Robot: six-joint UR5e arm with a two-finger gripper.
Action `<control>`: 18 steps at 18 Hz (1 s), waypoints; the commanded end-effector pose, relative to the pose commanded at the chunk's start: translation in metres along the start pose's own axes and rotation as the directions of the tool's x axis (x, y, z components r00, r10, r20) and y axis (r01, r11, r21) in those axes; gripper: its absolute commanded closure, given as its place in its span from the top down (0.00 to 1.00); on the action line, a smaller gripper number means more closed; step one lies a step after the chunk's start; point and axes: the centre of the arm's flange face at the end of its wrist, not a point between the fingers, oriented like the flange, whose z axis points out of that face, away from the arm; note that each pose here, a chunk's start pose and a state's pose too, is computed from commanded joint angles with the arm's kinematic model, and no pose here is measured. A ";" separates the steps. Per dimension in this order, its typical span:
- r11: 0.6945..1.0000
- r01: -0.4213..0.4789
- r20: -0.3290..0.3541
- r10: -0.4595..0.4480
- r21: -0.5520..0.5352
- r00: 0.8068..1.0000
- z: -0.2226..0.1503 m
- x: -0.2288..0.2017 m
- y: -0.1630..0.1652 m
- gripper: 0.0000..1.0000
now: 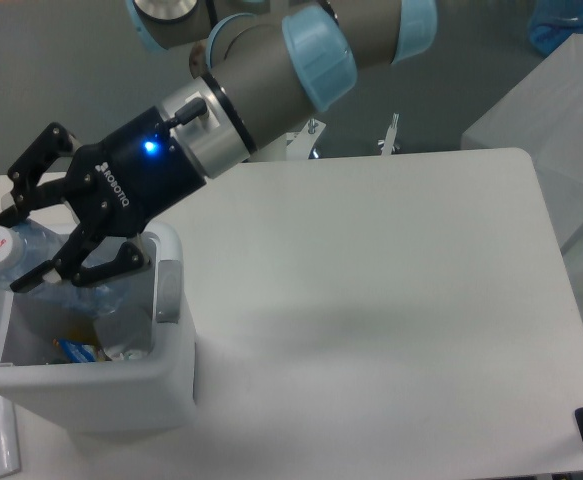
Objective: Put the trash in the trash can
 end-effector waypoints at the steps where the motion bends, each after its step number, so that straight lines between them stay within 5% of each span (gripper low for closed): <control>1: 1.000 -0.004 -0.001 0.004 -0.003 1.000 0.002 -0.004 0.004 0.65; 3: 1.000 -0.008 -0.001 0.008 -0.013 1.000 0.005 -0.007 0.015 0.95; 4: 1.000 0.003 0.007 -0.003 -0.027 1.000 0.007 -0.010 0.024 1.00; 7: 0.998 0.020 0.028 -0.019 -0.051 0.999 0.003 -0.021 0.053 1.00; 11: 0.999 0.039 0.144 -0.036 -0.015 0.989 -0.070 -0.062 0.067 1.00; 18: 0.995 0.086 0.319 -0.098 0.051 0.943 -0.192 -0.114 0.093 1.00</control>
